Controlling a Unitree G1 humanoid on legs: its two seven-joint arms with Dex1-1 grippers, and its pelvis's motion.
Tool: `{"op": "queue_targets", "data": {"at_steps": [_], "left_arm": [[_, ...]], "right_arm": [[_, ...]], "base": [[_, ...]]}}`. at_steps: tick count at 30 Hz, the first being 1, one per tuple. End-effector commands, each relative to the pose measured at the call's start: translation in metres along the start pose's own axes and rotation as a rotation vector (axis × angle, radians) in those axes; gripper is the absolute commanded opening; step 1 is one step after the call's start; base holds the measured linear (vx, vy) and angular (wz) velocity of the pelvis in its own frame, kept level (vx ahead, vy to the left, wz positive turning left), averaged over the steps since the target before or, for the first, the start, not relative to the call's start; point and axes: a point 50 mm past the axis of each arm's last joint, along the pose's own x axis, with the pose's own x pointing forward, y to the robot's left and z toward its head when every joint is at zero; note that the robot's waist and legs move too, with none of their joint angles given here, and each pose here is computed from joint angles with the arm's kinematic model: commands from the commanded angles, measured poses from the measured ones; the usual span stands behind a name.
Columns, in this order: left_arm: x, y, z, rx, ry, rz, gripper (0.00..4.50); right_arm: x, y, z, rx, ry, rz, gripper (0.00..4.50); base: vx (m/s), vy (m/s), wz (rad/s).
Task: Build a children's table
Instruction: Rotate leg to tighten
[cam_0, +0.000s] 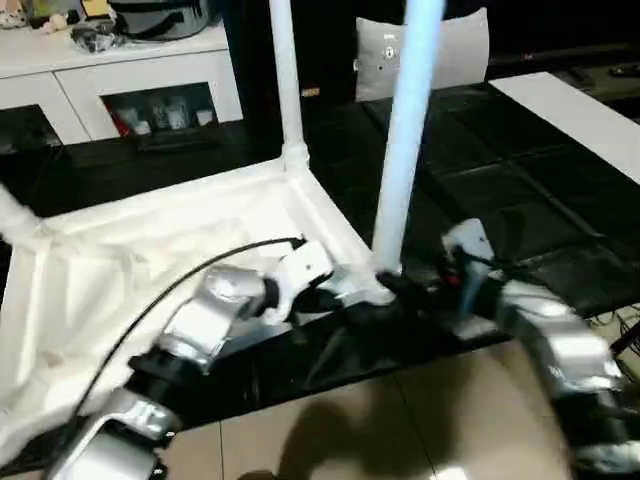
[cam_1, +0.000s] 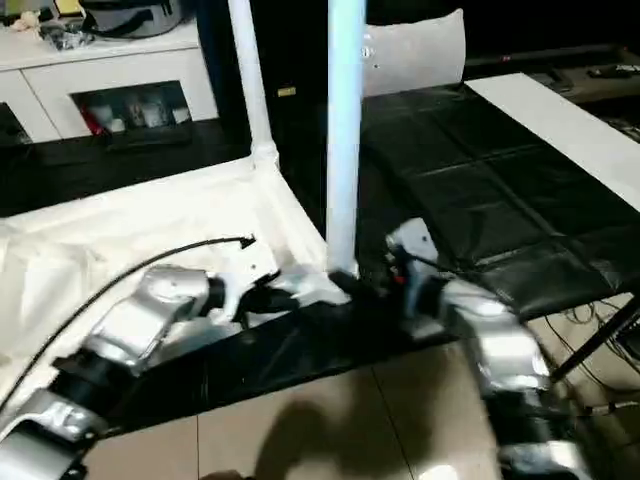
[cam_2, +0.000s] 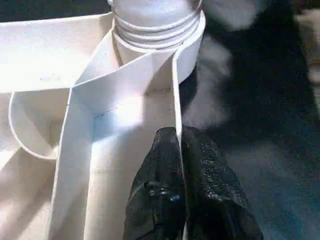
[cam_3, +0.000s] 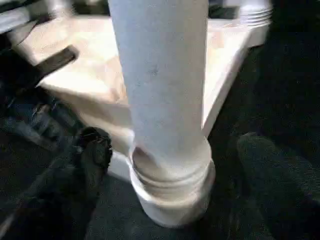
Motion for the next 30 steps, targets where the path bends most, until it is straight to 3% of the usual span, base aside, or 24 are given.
{"op": "queue_targets", "data": {"at_steps": [1,12,18,20,30], "left_arm": [[0.003,-0.012,-0.007,0.055,0.042,-0.131,0.00],[-0.018,-0.016,-0.017,0.146,0.122,-0.350,0.00],[-0.023,-0.015,-0.021,0.169,0.148,-0.379,0.00],[-0.024,-0.016,-0.021,0.172,0.149,-0.386,0.00],[-0.022,-0.016,-0.022,0.190,0.156,-0.400,0.00]], "right_arm": [[0.000,0.005,0.006,-0.022,-0.006,0.087,4.35],[0.001,0.015,0.007,-0.039,0.064,0.336,3.59],[0.008,0.019,0.008,-0.051,0.068,0.396,3.13],[0.011,0.020,0.010,-0.056,0.062,0.409,2.75],[0.021,0.027,0.009,-0.050,0.055,0.468,2.04]], "base": [[0.000,0.000,0.00],[0.000,0.000,0.00],[0.000,0.000,0.00],[0.000,0.000,0.00],[0.000,0.000,0.00]]}}
